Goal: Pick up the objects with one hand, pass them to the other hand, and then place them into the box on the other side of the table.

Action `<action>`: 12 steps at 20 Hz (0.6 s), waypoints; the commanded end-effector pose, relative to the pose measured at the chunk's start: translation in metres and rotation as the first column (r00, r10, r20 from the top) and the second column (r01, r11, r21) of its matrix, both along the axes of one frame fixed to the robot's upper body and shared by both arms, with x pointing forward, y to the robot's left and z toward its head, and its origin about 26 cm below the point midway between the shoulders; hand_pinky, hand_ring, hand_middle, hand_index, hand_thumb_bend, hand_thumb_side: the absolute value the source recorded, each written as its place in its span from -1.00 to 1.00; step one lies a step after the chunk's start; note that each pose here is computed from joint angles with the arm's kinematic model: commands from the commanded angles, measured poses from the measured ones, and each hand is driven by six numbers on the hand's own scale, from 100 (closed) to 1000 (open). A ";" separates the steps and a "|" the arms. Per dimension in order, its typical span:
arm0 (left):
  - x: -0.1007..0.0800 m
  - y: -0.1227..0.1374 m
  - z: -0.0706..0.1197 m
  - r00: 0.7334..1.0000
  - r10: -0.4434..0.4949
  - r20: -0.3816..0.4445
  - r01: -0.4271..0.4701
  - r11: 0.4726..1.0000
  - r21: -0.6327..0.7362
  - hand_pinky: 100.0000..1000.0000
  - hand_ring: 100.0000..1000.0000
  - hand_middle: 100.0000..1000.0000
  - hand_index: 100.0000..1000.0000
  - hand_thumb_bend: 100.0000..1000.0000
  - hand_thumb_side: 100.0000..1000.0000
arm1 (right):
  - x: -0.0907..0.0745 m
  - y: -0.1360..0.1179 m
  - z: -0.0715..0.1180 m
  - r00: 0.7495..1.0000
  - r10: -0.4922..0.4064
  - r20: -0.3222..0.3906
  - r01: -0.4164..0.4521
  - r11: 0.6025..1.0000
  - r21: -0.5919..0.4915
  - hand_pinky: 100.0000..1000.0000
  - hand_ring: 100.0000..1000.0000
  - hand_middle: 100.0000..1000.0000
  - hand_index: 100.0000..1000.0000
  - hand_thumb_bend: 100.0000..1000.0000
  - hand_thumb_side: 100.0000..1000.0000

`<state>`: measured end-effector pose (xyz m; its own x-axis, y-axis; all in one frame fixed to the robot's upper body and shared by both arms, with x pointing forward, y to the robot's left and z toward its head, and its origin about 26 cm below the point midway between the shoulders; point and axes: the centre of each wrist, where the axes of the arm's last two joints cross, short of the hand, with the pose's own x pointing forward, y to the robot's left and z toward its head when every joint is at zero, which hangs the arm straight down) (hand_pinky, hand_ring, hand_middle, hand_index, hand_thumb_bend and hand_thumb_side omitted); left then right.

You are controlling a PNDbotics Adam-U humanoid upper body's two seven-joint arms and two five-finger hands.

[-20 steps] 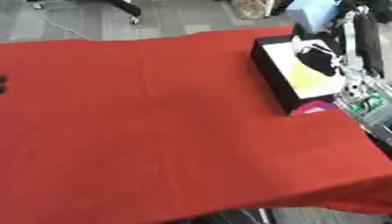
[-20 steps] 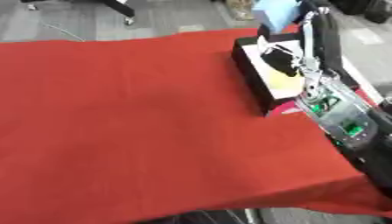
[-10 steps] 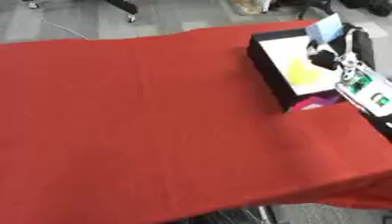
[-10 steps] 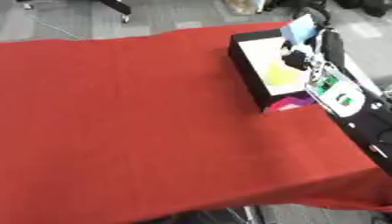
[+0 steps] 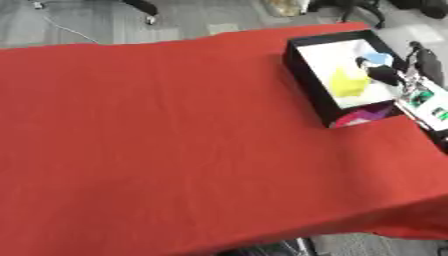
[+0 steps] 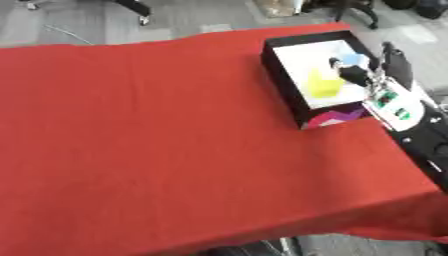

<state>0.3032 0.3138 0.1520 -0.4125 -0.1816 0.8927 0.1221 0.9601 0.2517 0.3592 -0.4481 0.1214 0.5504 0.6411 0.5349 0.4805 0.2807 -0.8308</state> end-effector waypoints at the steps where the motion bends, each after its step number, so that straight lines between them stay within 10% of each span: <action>1: -0.002 0.003 0.008 0.999 0.013 0.029 -0.014 1.000 0.017 0.75 0.55 0.56 0.69 -0.85 0.89 | -0.004 -0.007 0.032 0.995 -0.074 0.061 0.080 0.990 -0.114 0.47 0.80 0.67 1.00 0.26 0.09; 12: -0.002 0.004 0.007 1.000 0.013 0.022 -0.014 1.000 0.027 0.75 0.55 0.56 0.69 -0.86 0.90 | -0.015 0.016 0.063 0.997 0.053 0.064 -0.037 0.974 -0.224 0.55 0.84 0.72 1.00 0.30 -0.02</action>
<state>0.3024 0.3155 0.1512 -0.4079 -0.1928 0.8924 0.1140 0.9590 0.2594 0.3471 -0.4253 0.1593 0.4830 0.7547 0.4441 0.4885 0.1888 -0.8519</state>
